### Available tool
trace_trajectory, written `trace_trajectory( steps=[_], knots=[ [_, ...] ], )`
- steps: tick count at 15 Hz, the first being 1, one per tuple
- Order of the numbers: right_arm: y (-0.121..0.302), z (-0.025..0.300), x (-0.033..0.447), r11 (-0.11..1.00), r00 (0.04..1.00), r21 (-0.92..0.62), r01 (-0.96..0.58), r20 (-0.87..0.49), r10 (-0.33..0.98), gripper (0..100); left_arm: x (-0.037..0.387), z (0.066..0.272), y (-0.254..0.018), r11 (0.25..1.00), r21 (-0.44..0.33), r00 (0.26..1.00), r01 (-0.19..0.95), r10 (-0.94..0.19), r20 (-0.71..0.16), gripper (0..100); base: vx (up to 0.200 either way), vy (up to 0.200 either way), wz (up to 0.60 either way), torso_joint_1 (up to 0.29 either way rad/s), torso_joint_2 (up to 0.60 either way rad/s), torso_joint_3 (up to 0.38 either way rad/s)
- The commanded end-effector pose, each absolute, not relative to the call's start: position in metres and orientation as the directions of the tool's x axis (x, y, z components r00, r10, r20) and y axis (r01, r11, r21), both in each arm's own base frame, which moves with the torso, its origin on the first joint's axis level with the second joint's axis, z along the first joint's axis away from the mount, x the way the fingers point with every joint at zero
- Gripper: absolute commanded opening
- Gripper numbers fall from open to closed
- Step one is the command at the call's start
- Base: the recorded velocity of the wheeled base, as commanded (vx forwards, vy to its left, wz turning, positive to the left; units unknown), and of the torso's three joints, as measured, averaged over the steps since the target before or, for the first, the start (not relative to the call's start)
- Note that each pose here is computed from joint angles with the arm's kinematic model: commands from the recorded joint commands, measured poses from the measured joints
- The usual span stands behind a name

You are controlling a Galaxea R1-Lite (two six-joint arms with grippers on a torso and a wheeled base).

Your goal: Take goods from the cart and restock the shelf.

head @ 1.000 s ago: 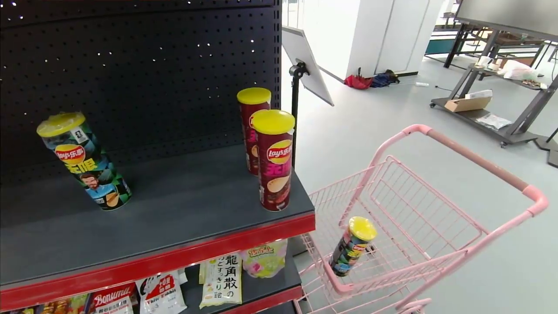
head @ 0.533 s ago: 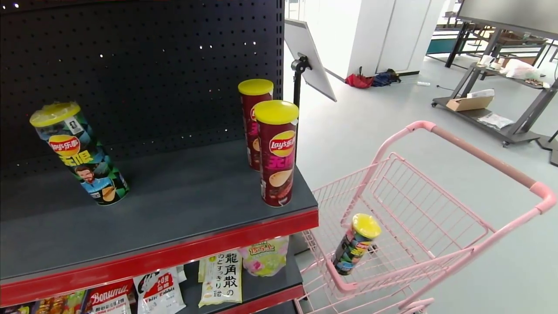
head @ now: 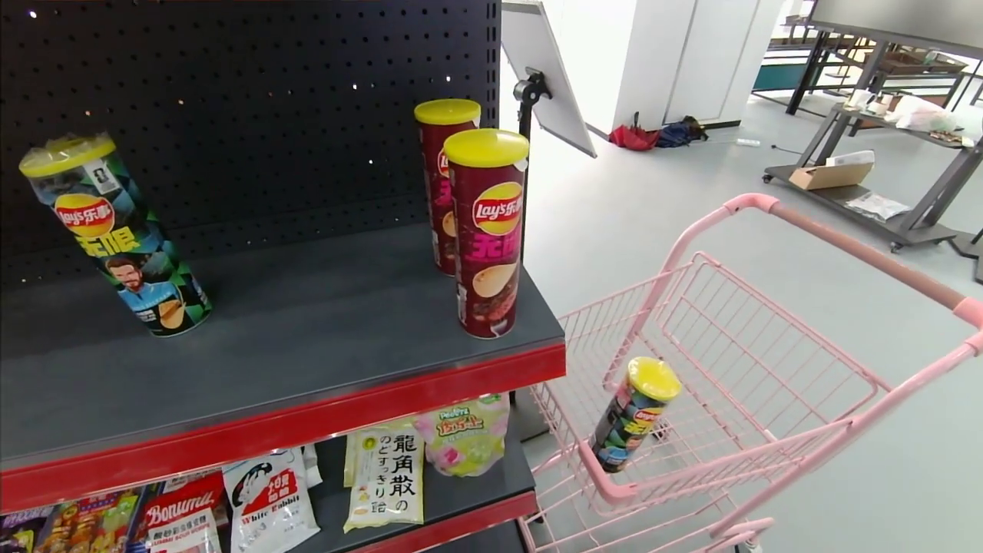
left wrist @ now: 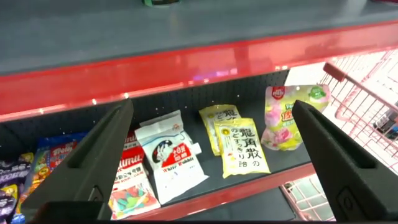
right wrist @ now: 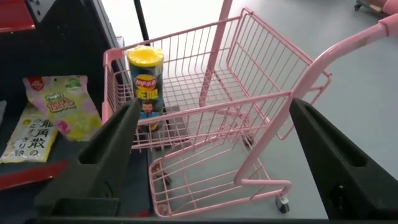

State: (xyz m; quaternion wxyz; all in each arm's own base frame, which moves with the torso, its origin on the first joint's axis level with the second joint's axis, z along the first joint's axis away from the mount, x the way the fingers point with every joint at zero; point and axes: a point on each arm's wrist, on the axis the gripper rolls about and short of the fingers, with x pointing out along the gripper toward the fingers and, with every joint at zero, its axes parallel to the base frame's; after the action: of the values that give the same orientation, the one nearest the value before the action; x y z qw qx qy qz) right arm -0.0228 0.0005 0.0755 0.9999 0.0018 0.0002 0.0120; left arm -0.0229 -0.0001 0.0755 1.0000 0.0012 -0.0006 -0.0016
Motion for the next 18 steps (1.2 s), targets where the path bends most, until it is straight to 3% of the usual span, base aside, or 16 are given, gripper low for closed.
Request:
trace_trajectory(
  steps=[1, 8, 13, 15, 16, 17, 18],
  knots=[
    [0.000, 0.076, -0.023, 1.000, 1.000, 0.003, -0.025, -0.002, 0.025, 100, -0.023, 0.075, 0.000, 1.000, 0.003, 1.000, 0.003, -0.003, 0.000, 100, 0.000, 0.000, 0.00, -0.159, 0.41, 0.256],
    [0.000, 0.075, -0.023, 1.000, 1.000, 0.003, -0.025, 0.000, 0.025, 100, -0.023, 0.075, 0.000, 1.000, 0.003, 1.000, 0.003, -0.003, 0.000, 100, 0.000, 0.000, 0.00, -0.171, 0.51, 0.331],
    [0.001, 0.081, -0.023, 1.000, 1.000, -0.002, -0.026, 0.009, 0.026, 100, -0.023, 0.075, 0.000, 1.000, 0.002, 1.000, 0.003, -0.003, 0.000, 100, 0.000, 0.000, 0.00, -0.023, 0.08, 0.049],
    [0.001, 0.201, 0.005, 0.967, 0.995, 0.236, -0.099, -0.011, 0.104, 100, -0.023, 0.075, 0.000, 1.000, 0.003, 1.000, 0.005, -0.005, 0.000, 100, 0.000, 0.000, 0.00, 0.000, 0.00, 0.000],
    [0.003, 0.216, 0.022, 0.960, 0.990, 0.257, -0.116, -0.050, 0.133, 100, -0.023, 0.075, 0.000, 1.000, 0.002, 1.000, 0.003, -0.003, 0.000, 100, 0.000, 0.000, 0.00, 0.000, 0.00, 0.000],
    [0.010, 0.212, 0.056, 0.959, 0.948, 0.151, -0.242, -0.174, 0.266, 100, -0.023, 0.075, 0.000, 1.000, 0.003, 1.000, 0.003, -0.003, 0.000, 100, 0.000, 0.000, 0.00, 0.000, 0.00, 0.000],
    [0.015, 0.202, 0.083, 0.956, 0.922, 0.149, -0.254, -0.261, 0.285, 100, -0.023, 0.075, 0.000, 1.000, 0.003, 1.000, 0.003, -0.003, 0.000, 100, 0.000, 0.000, 0.00, 0.000, 0.00, 0.000]
  ],
)
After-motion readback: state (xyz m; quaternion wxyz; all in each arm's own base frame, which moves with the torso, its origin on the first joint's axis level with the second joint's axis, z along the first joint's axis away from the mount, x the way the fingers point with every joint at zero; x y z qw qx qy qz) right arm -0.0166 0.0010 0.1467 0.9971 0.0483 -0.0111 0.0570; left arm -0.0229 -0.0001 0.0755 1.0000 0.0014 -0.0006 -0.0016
